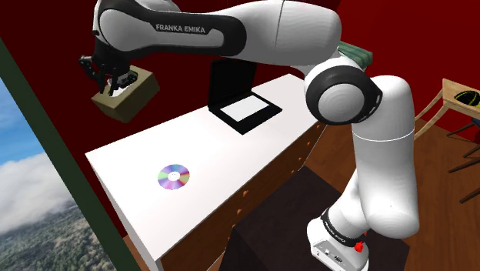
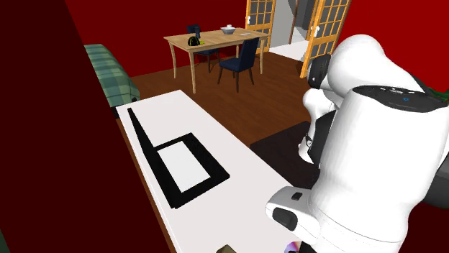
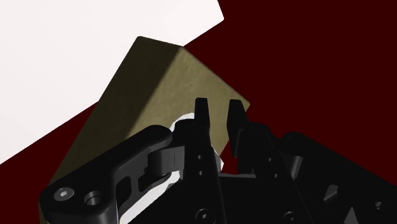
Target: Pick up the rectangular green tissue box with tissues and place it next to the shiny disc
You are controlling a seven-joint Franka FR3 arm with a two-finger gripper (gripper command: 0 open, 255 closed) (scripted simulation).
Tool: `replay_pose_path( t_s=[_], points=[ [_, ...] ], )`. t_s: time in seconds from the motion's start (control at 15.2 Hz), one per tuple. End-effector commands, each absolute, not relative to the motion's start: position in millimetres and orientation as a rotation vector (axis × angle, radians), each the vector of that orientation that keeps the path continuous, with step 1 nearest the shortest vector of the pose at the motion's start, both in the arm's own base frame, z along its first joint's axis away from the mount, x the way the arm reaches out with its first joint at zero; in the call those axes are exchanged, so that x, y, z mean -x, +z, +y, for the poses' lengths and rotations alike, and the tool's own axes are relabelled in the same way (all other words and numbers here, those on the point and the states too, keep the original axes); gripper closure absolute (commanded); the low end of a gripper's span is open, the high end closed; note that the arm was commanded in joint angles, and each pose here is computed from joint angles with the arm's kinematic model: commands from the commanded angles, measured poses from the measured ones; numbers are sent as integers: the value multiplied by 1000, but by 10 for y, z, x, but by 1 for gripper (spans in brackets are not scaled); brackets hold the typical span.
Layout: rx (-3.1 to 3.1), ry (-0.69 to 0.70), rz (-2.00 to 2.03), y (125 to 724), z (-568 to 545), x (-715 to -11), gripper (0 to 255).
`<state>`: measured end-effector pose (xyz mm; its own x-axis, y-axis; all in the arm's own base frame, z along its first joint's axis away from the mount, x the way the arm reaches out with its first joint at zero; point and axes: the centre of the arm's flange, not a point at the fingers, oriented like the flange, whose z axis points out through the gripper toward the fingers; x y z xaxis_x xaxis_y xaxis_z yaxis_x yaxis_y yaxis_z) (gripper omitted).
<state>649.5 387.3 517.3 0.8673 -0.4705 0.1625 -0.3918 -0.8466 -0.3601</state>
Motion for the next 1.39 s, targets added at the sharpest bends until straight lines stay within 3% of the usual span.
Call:
replay_pose_path(
  t_s=[0.0, 1.32],
  points=[
    [2723, -354, 649, 5064, 3855, -6499, 255],
    [2723, -354, 649, 4009, 3855, -6499, 255]
  ],
)
